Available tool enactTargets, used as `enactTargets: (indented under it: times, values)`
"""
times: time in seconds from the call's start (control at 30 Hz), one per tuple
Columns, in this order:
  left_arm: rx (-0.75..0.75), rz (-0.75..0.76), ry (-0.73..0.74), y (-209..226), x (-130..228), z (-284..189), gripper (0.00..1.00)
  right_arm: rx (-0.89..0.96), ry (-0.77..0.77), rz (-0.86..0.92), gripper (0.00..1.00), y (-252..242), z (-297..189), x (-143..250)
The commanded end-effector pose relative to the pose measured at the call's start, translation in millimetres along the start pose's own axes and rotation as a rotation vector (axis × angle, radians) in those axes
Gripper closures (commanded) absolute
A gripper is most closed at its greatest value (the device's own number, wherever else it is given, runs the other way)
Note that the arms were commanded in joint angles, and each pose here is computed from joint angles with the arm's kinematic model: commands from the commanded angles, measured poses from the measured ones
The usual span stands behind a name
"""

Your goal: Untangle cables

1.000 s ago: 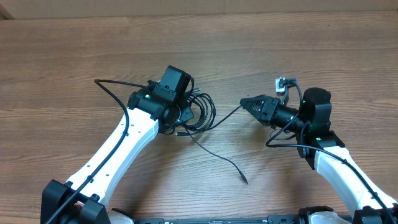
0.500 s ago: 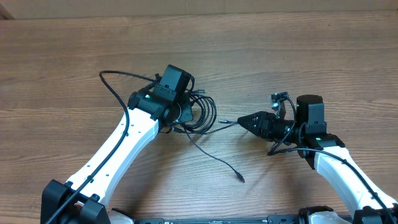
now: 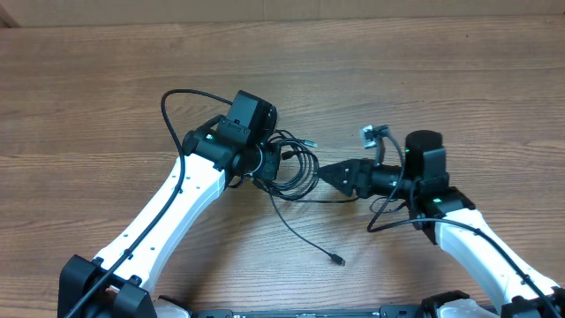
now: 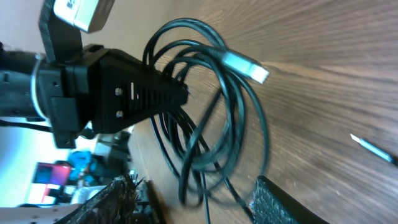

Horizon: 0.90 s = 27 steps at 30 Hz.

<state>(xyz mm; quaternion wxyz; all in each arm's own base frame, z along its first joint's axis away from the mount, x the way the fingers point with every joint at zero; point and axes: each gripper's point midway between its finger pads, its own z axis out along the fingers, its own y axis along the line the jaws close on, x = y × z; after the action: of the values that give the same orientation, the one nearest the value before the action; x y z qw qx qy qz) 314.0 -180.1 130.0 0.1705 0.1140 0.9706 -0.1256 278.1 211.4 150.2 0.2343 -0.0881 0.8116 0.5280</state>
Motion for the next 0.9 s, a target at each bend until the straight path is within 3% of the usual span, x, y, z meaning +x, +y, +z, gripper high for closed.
enactTargets:
  times: [0.0,0.2,0.37,0.4,0.67,0.77,0.87]
  values:
    - [0.085,0.06,0.013,-16,2,0,0.96,0.044,-0.037,-0.079,0.41,7,11,-7]
    - [0.085,0.06,0.015,-16,3,0,0.94,0.054,-0.043,-0.104,0.44,19,26,-2]
    - [0.084,0.055,0.019,-16,4,0,0.95,0.013,-0.079,-0.065,0.91,30,27,-11]
    - [0.082,0.055,0.02,-16,4,0,0.95,-0.002,-0.096,-0.067,0.96,34,26,-16]
    - [0.027,-0.095,0.016,-6,3,0,0.96,-0.276,-0.113,-0.173,0.96,87,0,-37]
    - [-0.002,-0.231,0.01,-1,3,0,0.96,-0.281,-0.099,-0.156,0.96,78,-11,-40]
    - [-0.059,-0.441,-0.02,9,0,0,0.96,-0.187,-0.088,0.008,0.96,43,-18,-39]
